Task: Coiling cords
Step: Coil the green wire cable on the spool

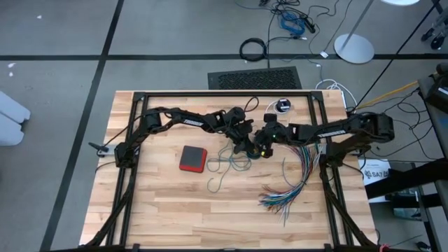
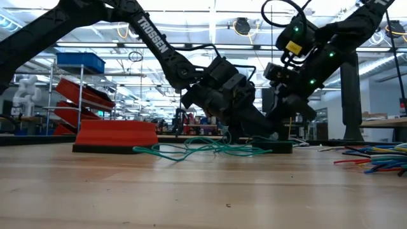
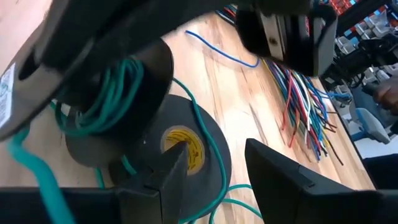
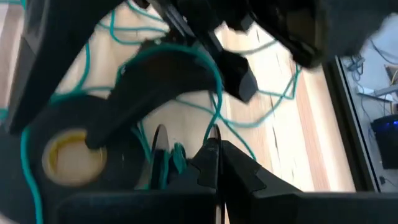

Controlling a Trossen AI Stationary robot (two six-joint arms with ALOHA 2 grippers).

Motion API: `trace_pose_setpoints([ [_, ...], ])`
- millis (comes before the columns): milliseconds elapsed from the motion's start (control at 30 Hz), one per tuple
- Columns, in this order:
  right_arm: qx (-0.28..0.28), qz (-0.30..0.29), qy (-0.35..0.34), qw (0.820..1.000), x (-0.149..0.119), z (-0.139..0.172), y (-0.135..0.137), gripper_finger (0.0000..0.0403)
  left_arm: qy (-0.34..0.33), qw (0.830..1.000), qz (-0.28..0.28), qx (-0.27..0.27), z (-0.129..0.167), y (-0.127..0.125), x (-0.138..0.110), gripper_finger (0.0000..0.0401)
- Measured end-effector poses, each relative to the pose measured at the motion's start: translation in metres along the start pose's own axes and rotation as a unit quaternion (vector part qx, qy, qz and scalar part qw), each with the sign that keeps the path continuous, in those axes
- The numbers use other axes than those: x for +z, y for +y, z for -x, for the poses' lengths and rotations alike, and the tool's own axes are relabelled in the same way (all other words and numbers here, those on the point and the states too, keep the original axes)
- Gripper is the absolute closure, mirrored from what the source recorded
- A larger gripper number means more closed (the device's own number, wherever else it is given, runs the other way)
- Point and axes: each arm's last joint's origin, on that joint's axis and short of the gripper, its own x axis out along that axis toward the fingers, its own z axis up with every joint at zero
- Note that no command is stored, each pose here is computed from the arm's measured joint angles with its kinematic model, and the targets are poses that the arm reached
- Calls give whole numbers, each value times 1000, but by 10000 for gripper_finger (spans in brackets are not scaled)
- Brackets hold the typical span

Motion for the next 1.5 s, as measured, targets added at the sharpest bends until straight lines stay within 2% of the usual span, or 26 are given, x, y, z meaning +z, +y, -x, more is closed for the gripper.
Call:
trace_pose_setpoints([
  [1067, 42, -19, 42, 998, -10, -4, 8, 403, 16, 1000, -10, 2, 0, 0, -4, 232],
  [1500, 40, -24, 45, 998, -10, -4, 7, 403, 13, 1000, -13, 1, -1, 0, -3, 232],
])
